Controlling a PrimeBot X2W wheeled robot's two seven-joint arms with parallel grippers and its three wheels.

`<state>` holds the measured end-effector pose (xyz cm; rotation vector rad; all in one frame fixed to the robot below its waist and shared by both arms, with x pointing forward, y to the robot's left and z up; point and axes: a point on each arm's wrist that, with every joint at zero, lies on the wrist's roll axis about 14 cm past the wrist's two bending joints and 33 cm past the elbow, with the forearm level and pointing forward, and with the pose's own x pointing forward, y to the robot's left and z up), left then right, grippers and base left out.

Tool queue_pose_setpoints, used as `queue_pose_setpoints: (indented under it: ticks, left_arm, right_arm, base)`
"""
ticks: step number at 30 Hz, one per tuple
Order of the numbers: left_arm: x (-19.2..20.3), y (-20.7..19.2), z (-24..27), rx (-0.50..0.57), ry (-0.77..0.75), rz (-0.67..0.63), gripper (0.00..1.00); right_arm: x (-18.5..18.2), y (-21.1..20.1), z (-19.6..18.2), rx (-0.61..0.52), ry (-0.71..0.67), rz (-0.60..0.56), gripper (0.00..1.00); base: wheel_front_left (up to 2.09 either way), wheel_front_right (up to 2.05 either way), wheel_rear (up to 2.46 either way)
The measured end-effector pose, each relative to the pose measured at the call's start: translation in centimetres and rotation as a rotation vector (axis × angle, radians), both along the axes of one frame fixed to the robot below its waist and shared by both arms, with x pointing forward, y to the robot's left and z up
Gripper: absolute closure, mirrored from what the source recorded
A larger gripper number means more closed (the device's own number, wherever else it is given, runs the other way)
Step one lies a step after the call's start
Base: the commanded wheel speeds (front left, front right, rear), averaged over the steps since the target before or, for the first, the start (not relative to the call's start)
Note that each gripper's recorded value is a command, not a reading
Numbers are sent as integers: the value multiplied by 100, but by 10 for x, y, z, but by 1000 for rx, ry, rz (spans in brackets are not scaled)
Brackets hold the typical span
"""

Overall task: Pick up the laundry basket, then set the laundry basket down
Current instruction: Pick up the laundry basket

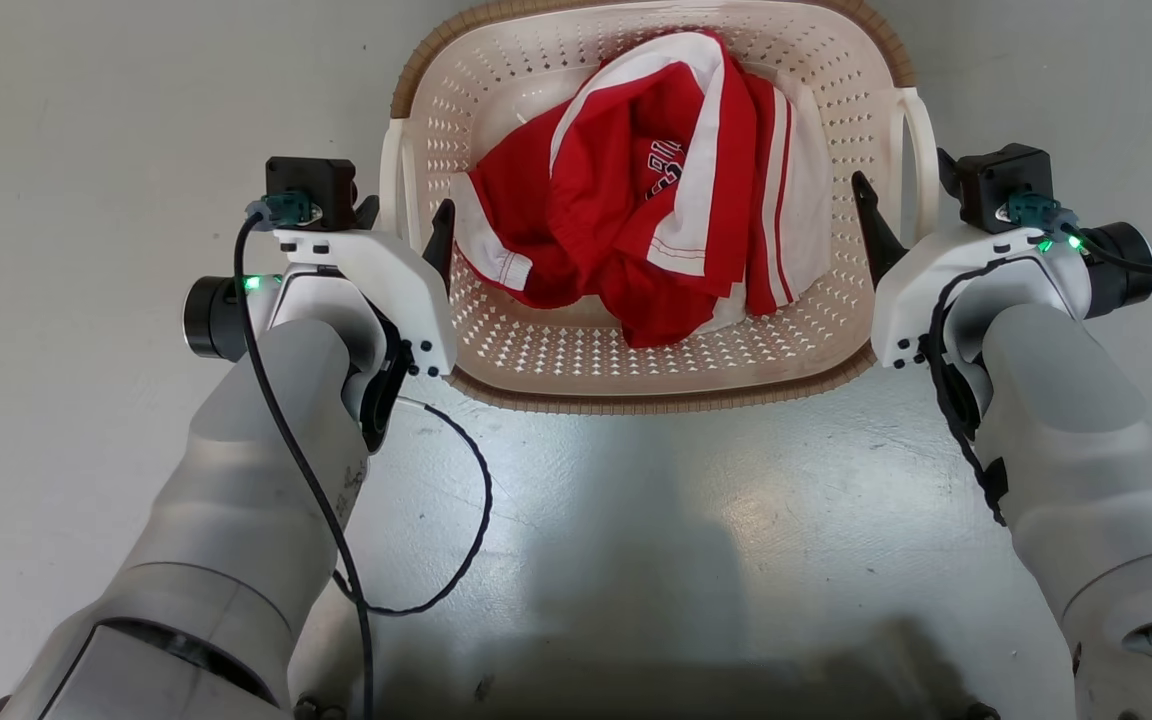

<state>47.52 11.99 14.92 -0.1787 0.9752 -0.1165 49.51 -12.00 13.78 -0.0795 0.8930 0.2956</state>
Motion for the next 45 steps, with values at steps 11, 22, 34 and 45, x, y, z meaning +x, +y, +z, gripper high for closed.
queue_pose_setpoints:
  ticks: [11,22,34,45]
  left_arm:
    - [-2,-5,3,-2,1,-34,100]
    - [-3,-6,14,-16,6,-31,100]
    - [-23,-10,46,-15,31,-58,100]
    - [-48,-16,86,-23,53,-104,100]
  right_arm:
    - [1,1,4,-2,7,6,100]
    - [-1,1,13,2,27,-7,100]
    - [-22,5,50,19,77,-1,100]
    - [-52,0,98,20,111,-15,100]
  base:
    - [0,0,0]
    - [0,0,0]
    - [0,0,0]
    - [0,0,0]
